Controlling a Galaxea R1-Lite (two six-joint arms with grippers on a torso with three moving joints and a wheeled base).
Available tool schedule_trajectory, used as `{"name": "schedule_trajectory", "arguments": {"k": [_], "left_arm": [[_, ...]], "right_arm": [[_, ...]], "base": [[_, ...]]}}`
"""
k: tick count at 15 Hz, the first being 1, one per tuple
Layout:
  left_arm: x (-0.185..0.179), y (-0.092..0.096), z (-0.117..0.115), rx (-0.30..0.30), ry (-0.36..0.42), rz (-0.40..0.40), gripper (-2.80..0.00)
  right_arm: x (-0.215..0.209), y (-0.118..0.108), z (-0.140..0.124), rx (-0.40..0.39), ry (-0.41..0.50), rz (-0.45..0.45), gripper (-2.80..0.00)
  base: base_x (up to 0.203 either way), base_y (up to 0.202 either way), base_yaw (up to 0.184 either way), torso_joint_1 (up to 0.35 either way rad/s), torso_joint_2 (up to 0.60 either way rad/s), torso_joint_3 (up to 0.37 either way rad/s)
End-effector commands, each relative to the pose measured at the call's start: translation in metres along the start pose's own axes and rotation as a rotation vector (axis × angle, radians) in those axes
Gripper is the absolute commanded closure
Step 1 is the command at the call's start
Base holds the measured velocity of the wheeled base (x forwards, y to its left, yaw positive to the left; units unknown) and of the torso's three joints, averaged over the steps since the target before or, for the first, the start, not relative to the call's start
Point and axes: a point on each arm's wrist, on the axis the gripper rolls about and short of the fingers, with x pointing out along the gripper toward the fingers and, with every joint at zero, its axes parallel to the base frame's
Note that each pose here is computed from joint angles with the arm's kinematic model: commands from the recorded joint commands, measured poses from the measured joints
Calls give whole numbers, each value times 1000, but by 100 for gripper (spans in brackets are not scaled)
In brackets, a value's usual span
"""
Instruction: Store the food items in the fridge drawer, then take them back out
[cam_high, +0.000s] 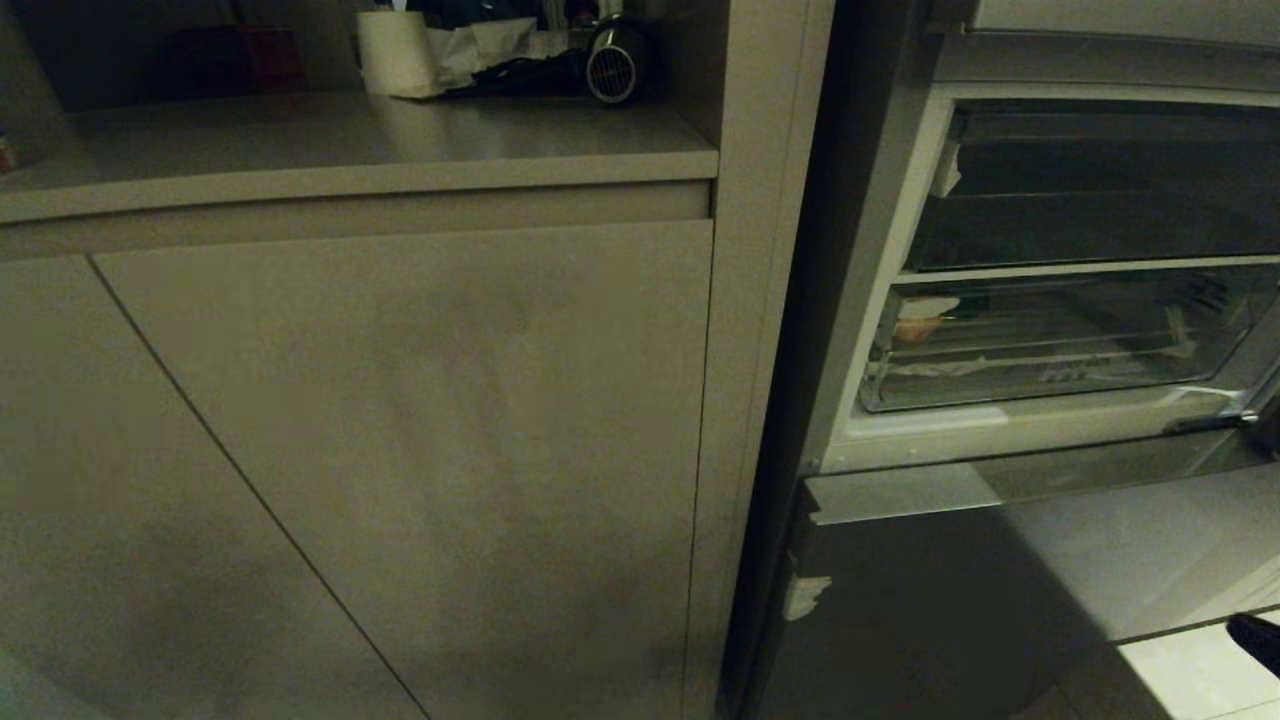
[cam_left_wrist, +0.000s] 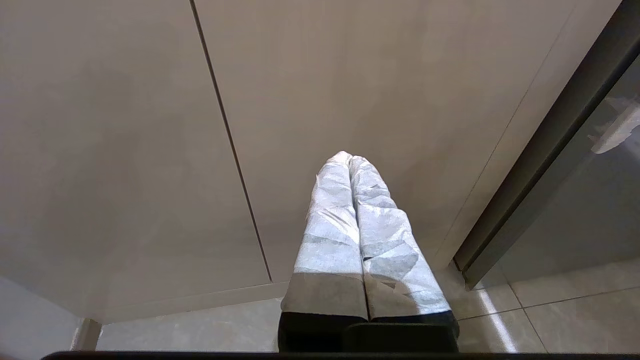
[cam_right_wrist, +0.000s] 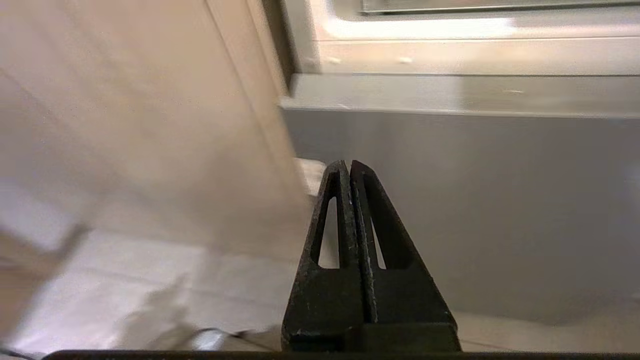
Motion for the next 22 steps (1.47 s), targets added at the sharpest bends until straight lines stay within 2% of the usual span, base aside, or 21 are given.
{"name": "schedule_trajectory", "arguments": {"k": [1,5,8,10,13,18,22], "left_arm": [[0,0,0,0,0,0,0],[0,0,0,0,0,0,0],[0,0,0,0,0,0,0],[0,0,0,0,0,0,0],[0,0,0,0,0,0,0],[0,0,0,-1,0,0,0],[0,0,0,0,0,0,0]], "right_arm": [[65,-3,4,36,133,29,-280],[126,-5,6,45,88,43,-280],[154,-8,16,10,-3,32,-280],[166,-11,17,-55,-59,21,-280],[184,-15,14,-99,-103,-28,-280],[208,-19,25,-102,-162,-106,-280],[220,-18,33,-100,-194,-107,-280]], "base": [[0,0,0,0,0,0],[0,0,0,0,0,0],[0,0,0,0,0,0],[0,0,0,0,0,0],[0,0,0,0,0,0],[0,0,0,0,0,0],[0,0,0,0,0,0]]}}
